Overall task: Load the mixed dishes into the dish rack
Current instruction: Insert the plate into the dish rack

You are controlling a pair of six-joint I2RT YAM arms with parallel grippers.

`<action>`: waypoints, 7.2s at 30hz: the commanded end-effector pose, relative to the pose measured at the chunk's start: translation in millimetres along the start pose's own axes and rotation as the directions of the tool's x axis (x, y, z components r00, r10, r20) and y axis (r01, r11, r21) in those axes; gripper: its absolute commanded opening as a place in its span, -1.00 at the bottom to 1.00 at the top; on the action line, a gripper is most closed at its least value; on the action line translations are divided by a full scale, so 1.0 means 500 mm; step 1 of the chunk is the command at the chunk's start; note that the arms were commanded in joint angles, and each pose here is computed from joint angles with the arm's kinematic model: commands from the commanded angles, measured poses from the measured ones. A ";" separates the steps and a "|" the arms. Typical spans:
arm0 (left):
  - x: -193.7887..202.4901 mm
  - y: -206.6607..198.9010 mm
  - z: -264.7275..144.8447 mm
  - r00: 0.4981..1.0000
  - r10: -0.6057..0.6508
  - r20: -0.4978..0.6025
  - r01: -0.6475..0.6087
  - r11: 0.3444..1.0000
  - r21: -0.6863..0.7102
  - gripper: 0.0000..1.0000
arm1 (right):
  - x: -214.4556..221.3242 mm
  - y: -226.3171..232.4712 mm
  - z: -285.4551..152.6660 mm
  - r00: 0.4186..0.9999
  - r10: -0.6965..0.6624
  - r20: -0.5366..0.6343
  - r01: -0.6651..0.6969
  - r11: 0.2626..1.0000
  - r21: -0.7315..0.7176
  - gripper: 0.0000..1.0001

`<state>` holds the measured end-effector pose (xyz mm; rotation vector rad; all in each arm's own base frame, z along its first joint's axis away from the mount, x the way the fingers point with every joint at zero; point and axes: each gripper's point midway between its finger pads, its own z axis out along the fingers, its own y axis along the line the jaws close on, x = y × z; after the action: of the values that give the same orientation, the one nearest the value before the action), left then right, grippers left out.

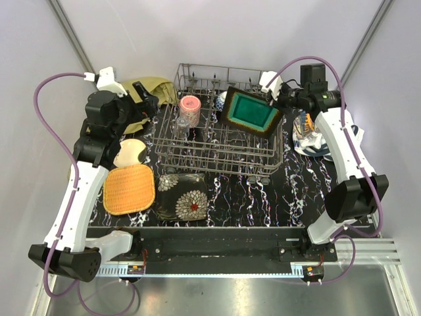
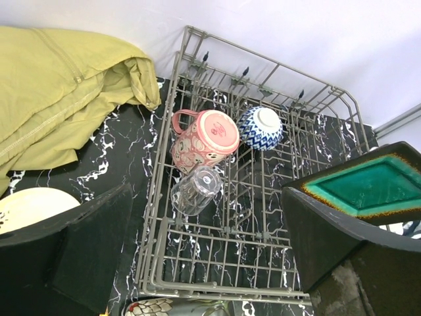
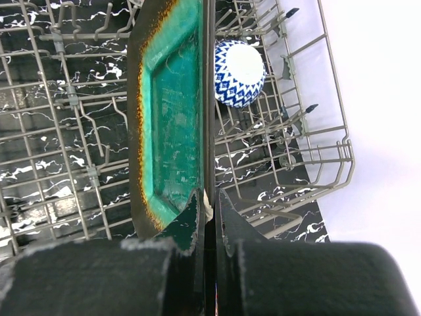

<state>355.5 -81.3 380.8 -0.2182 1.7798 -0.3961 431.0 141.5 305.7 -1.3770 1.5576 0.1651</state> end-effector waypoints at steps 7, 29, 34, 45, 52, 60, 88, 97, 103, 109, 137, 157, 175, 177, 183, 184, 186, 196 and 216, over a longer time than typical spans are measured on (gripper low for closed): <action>-0.030 0.012 0.009 0.998 0.019 0.066 -0.018 1.000 -0.012 0.98 | -0.128 -0.083 -0.037 0.963 -0.205 0.175 0.187 0.975 0.116 -1.00; -0.014 0.033 0.017 0.999 0.012 0.047 -0.011 1.000 -0.019 0.98 | -0.079 -0.046 0.027 0.979 -0.115 0.170 0.120 0.993 -0.022 -1.00; -0.011 0.034 0.019 0.999 0.012 0.040 -0.011 1.000 -0.015 0.98 | -0.064 -0.039 0.043 0.986 -0.112 0.126 0.118 0.992 -0.039 -1.00; -0.005 0.044 0.016 0.999 0.022 0.033 -0.021 1.000 -0.022 0.98 | -0.032 -0.009 0.096 0.992 -0.122 0.019 0.123 0.988 -0.096 -1.00; -0.005 0.046 0.013 0.999 0.030 0.036 -0.030 0.999 -0.022 0.98 | -0.017 -0.004 0.109 0.992 -0.120 -0.038 0.116 0.989 -0.090 -1.00; -0.004 0.045 0.010 0.999 0.026 0.030 -0.025 0.999 -0.020 0.98 | -0.014 0.008 0.117 0.994 -0.106 -0.021 0.104 0.991 -0.080 -1.00; 0.001 0.048 0.050 0.999 -0.014 0.038 0.015 1.000 -0.024 0.98 | -0.072 -0.048 0.067 0.986 -0.152 0.067 0.148 0.987 0.061 -1.00; -0.002 0.035 0.034 0.999 -0.013 0.039 0.012 1.000 0.011 0.98 | -0.155 -0.127 0.017 0.967 -0.214 0.136 0.181 0.958 0.223 -1.00; -0.003 0.028 0.021 0.999 -0.006 0.035 0.006 1.000 0.027 0.98 | -0.194 -0.167 -0.019 0.957 -0.241 0.162 0.186 0.937 0.295 -1.00; -0.004 0.027 0.012 0.999 0.001 0.038 -0.002 0.999 0.032 0.98 | -0.247 -0.208 -0.060 0.934 -0.281 0.220 0.190 0.913 0.360 -1.00; -0.002 0.018 0.013 0.999 -0.011 0.036 0.009 0.998 0.058 0.98 | -0.369 -0.312 0.073 0.759 -0.279 0.588 0.121 0.948 0.293 -1.00; 0.001 0.021 -0.001 0.999 -0.010 0.039 0.008 0.998 0.057 0.98 | -0.368 -0.234 0.221 0.798 -0.314 0.514 0.185 0.940 0.287 -1.00; 0.001 0.015 -0.001 0.999 -0.019 0.035 0.016 0.997 0.073 0.98 | -0.343 -0.229 0.244 0.850 -0.382 0.364 0.258 0.903 0.344 -1.00; 0.001 0.013 0.000 0.999 -0.017 0.034 0.014 0.997 0.078 0.98 | -0.336 -0.226 0.247 0.853 -0.384 0.354 0.267 0.903 0.336 -1.00; 0.005 0.013 0.001 0.999 -0.017 0.028 0.015 0.997 0.078 0.98 | -0.315 -0.223 0.257 0.869 -0.411 0.277 0.310 0.887 0.342 -1.00; 0.005 0.014 0.001 0.999 -0.017 0.028 0.015 0.997 0.077 0.98 | -0.312 -0.225 0.256 0.869 -0.419 0.262 0.321 0.882 0.346 -1.00; 0.007 0.015 0.002 1.000 -0.015 0.025 0.013 0.997 0.077 0.98 | -0.305 -0.226 0.255 0.874 -0.420 0.245 0.326 0.880 0.346 -1.00; 0.010 0.012 0.003 1.000 -0.017 0.019 0.015 0.996 0.086 0.98 | -0.281 -0.218 0.267 0.875 -0.451 0.174 0.380 0.864 0.330 -1.00; 0.016 0.015 0.002 1.000 0.001 0.007 -0.002 0.997 0.082 0.98 | -0.220 -0.177 0.343 0.895 -0.423 0.138 0.384 0.891 0.243 -1.00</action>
<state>356.4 -76.5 357.7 -0.1862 1.8025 -0.4535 568.8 312.4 292.4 -1.4636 1.2231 0.1010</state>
